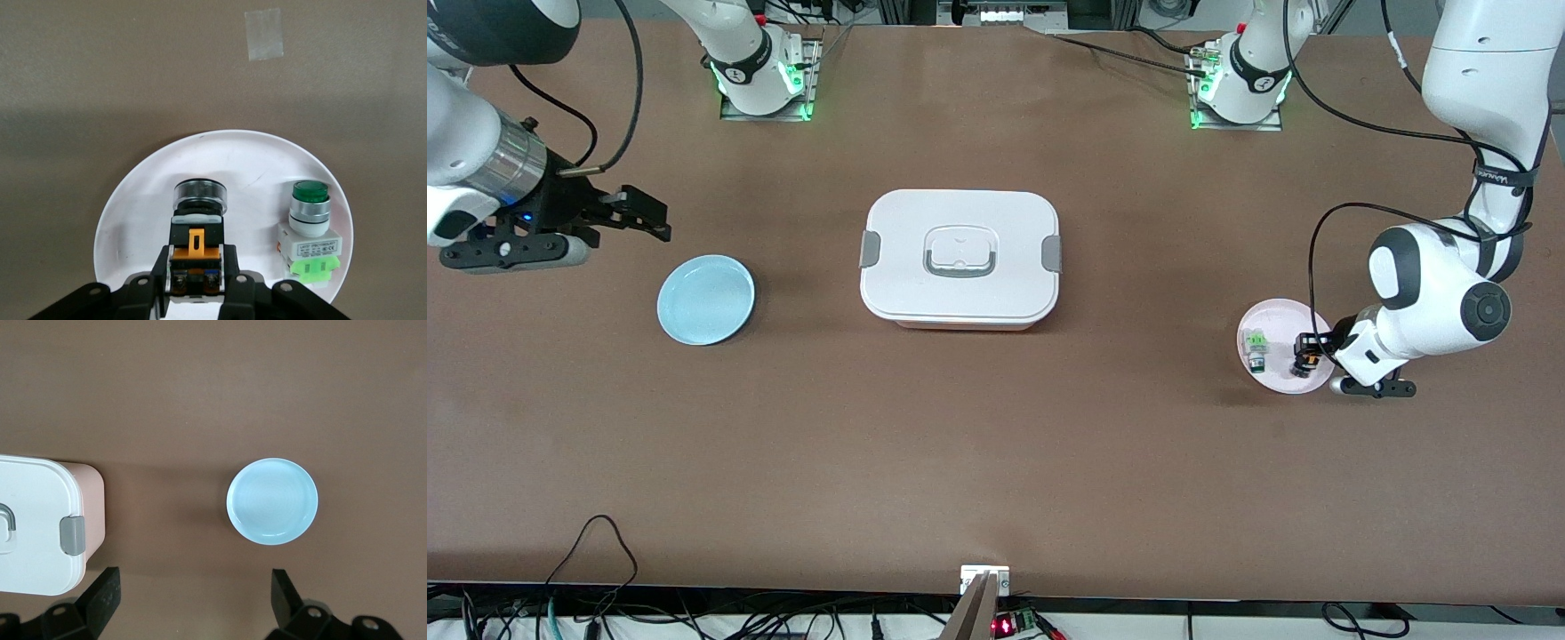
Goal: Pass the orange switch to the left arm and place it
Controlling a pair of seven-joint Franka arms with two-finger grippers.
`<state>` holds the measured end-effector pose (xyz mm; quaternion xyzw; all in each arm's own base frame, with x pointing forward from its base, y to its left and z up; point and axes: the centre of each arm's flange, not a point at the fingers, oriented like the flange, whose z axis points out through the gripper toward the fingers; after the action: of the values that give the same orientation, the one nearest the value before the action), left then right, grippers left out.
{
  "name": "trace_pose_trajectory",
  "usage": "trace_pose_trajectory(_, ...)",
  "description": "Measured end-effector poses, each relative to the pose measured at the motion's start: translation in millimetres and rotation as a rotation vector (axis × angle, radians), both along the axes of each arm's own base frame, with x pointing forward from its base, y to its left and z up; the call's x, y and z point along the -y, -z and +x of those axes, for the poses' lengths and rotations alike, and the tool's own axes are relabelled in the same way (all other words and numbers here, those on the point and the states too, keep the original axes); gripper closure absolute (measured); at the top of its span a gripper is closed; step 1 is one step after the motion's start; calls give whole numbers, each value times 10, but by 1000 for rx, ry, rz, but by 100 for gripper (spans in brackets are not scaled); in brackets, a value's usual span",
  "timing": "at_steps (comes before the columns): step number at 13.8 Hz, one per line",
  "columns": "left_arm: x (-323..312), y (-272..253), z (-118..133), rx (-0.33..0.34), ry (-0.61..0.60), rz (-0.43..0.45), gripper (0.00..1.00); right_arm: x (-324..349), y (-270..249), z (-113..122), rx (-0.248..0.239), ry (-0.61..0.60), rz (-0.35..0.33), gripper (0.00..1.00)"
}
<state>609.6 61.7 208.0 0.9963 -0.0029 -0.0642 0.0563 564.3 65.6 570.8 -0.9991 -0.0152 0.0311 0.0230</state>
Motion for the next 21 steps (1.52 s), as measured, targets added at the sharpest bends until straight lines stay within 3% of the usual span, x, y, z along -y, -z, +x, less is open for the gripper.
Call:
trace_pose_trajectory(3, -9, 20, -18, -4, -2, 0, 63, 49, -170, -82, 27, 32, -37, 0)
trace_pose_trajectory(10, -129, -210, 3, 32, -19, 4, 1, 113, -367, -182, 59, 55, -54, 0)
trace_pose_trajectory(16, -252, -1078, -160, 160, -44, 23, 0, 117, -361, -180, 58, 56, -54, 0)
trace_pose_trajectory(19, -158, -1867, -194, 282, -28, 35, 0, 120, -390, -179, 65, 57, -53, 0)
trace_pose_trajectory(21, -93, -2442, -280, 278, -9, 23, 0, 120, -411, -180, 69, 57, -53, 0)
